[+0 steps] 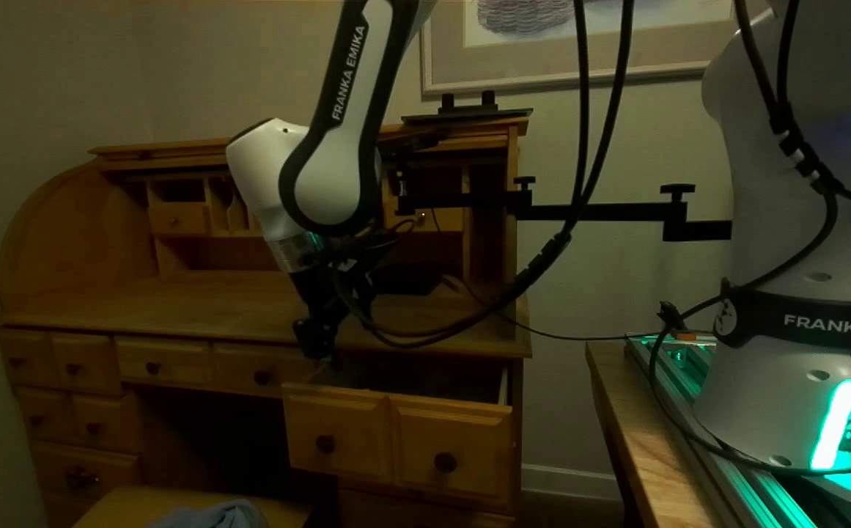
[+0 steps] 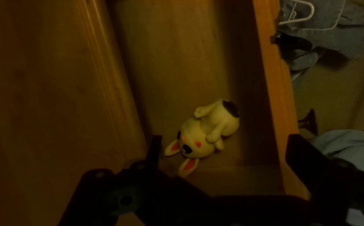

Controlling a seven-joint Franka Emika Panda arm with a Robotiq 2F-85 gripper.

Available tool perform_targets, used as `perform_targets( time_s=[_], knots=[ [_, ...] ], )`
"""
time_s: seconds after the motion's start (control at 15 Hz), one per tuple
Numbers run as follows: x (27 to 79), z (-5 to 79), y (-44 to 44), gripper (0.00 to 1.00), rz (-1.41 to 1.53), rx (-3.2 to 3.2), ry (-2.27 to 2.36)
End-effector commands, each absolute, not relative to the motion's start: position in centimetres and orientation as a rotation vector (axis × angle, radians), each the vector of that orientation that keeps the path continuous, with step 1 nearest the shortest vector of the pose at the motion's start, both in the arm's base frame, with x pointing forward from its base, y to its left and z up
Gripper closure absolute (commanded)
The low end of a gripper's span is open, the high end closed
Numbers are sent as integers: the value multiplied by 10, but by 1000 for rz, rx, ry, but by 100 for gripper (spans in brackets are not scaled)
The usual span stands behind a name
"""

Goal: Put the object on the dresser inside the open drawer

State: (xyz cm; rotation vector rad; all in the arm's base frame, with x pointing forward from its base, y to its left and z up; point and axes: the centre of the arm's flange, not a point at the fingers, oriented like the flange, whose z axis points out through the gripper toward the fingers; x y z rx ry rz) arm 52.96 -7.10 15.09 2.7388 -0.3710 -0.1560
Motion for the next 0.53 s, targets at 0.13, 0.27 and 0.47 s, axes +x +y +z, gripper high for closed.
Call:
perform_targets(
  time_s=[0.13, 0.27, 0.47],
  knots=[
    [530, 157, -21, 0, -138, 2808, -334],
    [529, 153, -6, 11, -126, 2813, -293],
    [526, 145, 15, 41, -123, 2841, -243]
  ],
)
